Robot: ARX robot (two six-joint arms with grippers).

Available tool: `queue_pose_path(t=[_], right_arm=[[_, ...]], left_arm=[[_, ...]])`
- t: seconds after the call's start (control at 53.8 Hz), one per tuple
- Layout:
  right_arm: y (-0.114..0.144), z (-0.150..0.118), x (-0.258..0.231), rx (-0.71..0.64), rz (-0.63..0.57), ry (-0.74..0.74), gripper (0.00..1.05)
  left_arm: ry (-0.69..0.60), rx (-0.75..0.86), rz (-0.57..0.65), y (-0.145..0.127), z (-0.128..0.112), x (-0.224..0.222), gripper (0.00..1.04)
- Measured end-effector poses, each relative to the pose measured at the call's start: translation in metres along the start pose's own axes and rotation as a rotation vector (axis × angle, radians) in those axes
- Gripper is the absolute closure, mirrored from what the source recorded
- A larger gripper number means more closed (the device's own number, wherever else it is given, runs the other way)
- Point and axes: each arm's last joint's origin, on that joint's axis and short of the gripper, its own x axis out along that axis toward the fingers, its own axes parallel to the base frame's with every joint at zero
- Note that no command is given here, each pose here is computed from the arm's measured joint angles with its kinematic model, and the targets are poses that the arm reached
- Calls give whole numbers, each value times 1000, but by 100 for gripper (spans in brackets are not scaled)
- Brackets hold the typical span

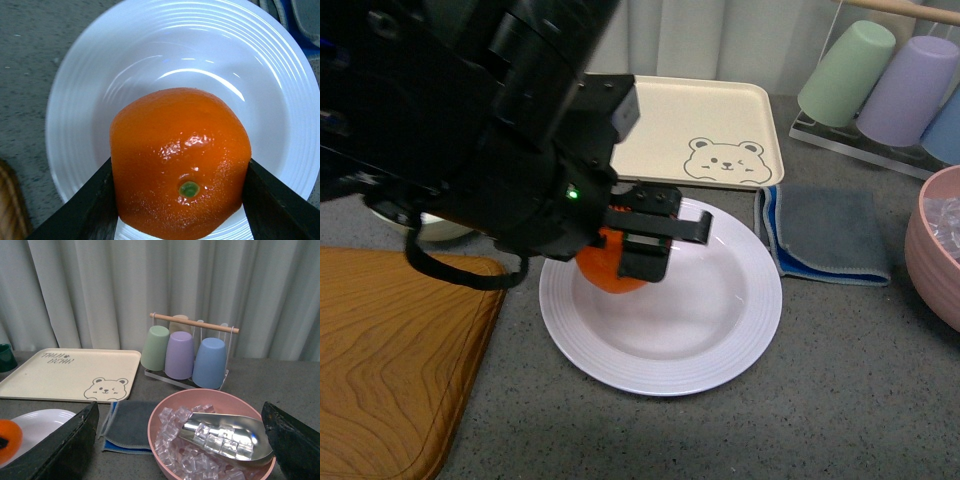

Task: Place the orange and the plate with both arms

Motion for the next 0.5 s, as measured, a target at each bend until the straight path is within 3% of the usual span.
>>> queue_pose_path(t=[0.502], right_arm=[[0, 0, 0, 0, 0, 0, 9]], left_arm=[[68, 49, -13, -28, -3, 45, 47]])
